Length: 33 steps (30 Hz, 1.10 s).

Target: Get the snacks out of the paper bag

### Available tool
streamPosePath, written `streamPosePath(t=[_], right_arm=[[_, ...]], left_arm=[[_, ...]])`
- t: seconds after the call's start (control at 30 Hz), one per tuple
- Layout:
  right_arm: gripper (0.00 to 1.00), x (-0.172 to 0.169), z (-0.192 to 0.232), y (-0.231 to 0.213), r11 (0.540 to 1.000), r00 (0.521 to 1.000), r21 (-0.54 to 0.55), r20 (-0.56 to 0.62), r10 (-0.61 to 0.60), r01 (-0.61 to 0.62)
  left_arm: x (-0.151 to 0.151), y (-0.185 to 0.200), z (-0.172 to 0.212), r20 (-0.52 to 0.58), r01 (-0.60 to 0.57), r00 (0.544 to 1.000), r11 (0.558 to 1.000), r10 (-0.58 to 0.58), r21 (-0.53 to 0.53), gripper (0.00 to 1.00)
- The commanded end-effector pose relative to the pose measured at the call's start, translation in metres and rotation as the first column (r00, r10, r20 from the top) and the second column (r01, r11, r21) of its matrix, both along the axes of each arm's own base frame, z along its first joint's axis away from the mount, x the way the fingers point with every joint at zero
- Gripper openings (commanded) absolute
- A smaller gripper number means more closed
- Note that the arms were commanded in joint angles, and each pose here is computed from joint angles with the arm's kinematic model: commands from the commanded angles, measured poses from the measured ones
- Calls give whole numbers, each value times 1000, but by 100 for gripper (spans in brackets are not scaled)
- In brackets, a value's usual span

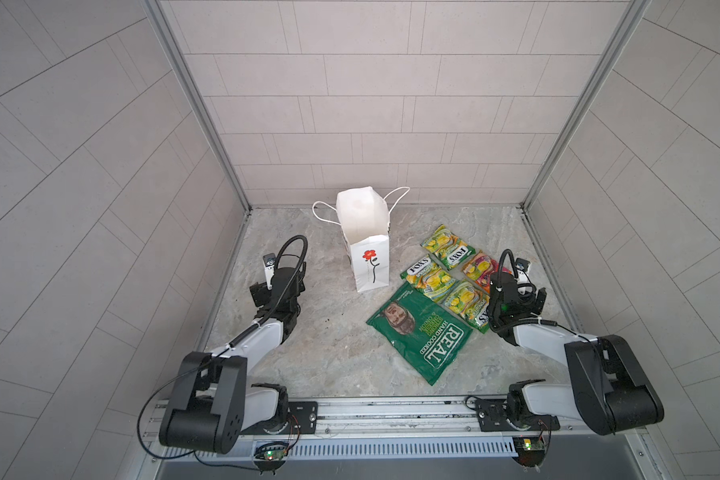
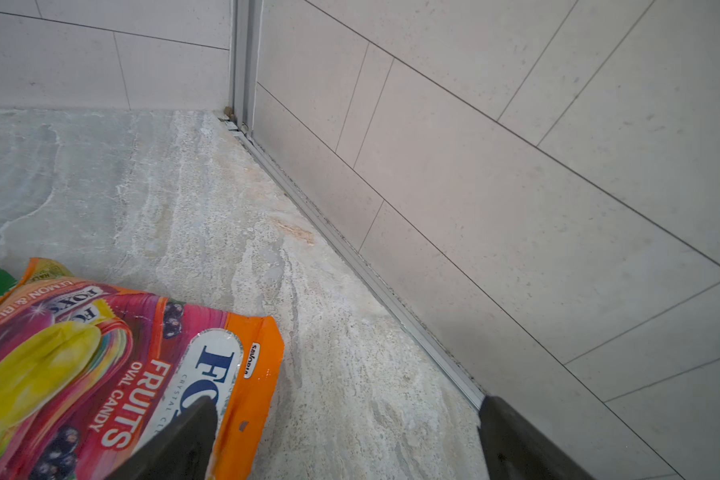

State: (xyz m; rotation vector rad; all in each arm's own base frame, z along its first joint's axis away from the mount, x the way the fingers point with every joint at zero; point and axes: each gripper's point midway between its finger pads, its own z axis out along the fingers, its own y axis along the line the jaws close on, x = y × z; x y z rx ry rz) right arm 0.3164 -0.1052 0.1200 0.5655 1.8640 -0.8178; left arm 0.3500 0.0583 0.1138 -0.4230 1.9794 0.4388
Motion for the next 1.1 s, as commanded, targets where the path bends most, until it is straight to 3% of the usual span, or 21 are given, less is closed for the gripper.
streamPosePath(t=[0.0, 0.27, 0.57, 0.93, 1.07], right_arm=[[99, 16, 9, 3, 999, 997, 7, 59, 52, -52], [99, 41, 2, 19, 970, 965, 93, 160, 210, -226], [99, 49, -8, 35, 934, 929, 95, 174, 325, -344], [99, 55, -19, 51, 893, 883, 60, 196, 427, -445], [99, 61, -23, 51, 900, 900, 84, 134, 414, -427]], left_arm=[[15, -1, 17, 98, 49, 994, 995, -58, 85, 100], [28, -16, -2, 175, 193, 965, 981, -195, 27, 100], [37, -31, -23, 151, 310, 940, 951, -306, -1, 100], [46, -27, -27, 89, 282, 956, 959, -281, -4, 100], [46, -27, -27, 92, 285, 954, 958, -284, -3, 100]])
